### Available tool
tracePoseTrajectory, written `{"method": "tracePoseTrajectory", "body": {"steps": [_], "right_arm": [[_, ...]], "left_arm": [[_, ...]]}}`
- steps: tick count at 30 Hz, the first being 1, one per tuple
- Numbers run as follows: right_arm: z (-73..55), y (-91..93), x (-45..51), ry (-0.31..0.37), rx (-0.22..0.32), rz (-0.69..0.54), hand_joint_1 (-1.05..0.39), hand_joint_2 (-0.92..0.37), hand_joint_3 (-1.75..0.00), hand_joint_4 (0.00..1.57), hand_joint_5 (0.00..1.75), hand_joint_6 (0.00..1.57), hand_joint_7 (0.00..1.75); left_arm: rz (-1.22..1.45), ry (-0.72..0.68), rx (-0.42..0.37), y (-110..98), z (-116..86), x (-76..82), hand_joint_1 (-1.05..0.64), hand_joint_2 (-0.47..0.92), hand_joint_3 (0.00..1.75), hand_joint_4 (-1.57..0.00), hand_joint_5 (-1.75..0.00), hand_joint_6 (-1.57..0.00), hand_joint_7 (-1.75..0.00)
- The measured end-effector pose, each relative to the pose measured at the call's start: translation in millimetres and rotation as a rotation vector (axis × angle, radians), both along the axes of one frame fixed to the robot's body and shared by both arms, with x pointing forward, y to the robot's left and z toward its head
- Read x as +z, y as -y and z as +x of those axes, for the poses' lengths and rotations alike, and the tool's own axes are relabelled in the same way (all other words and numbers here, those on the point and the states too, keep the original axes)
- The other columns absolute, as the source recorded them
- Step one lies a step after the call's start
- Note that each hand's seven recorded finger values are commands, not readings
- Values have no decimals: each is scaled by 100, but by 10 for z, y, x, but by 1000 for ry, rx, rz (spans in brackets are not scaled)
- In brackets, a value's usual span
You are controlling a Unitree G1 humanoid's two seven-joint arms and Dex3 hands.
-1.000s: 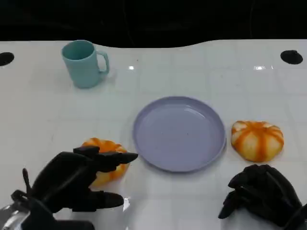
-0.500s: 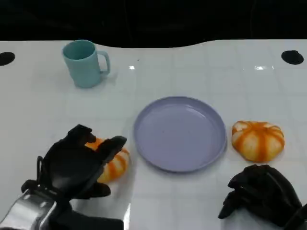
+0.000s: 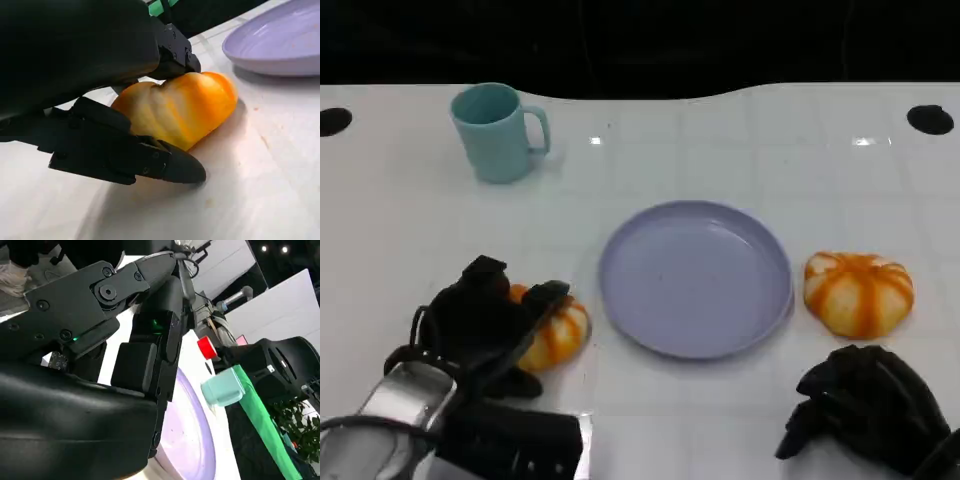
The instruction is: Grasp the bread from the table and place it into the plate.
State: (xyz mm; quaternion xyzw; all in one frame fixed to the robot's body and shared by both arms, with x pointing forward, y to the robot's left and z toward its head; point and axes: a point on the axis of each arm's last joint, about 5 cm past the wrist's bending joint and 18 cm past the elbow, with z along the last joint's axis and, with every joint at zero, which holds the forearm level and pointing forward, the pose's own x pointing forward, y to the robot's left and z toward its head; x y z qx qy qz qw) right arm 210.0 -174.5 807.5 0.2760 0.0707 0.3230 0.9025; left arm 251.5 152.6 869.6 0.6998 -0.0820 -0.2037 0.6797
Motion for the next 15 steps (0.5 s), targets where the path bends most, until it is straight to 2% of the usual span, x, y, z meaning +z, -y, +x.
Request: {"method": "tracePoseTrajectory", "body": {"steps": [4,6,8,9,10,13,15], "right_arm": [[-4,1,-3,-1,1,0,-64,-72,0,157,29,157,2],[-6,2,-5,-2,1,0,-63,-72,0,157,29,157,2],[-7,2,-6,-3,2,0,-63,-71,0,157,30,157,2],[-9,2,-7,-3,1,0,-63,-71,0,157,30,157,3],[-9,2,-7,-3,1,0,-63,-71,0,157,30,157,3],[-10,2,-7,-2,1,-1,-63,-71,0,157,29,157,2],[-9,2,-6,-1,3,0,-63,-71,0,157,29,157,2]], "left_arm": [[-11,-31,-2,21,89,-16,-74,92,1,0,-135,-20,-2],[-24,-35,-3,20,109,-36,-67,92,2,0,-137,-22,-3],[-36,-39,-9,19,126,-56,-58,92,3,0,-150,-27,-7],[-48,-43,-10,14,129,-67,-49,92,7,-14,-163,-41,-15],[-60,-42,-13,9,131,-78,-43,92,13,-37,-167,-55,-27],[-108,2,-35,-2,122,-127,-33,92,38,-104,-169,-94,-65],[-155,50,-46,-16,117,-159,-31,92,49,-122,-168,-103,-86]]}}
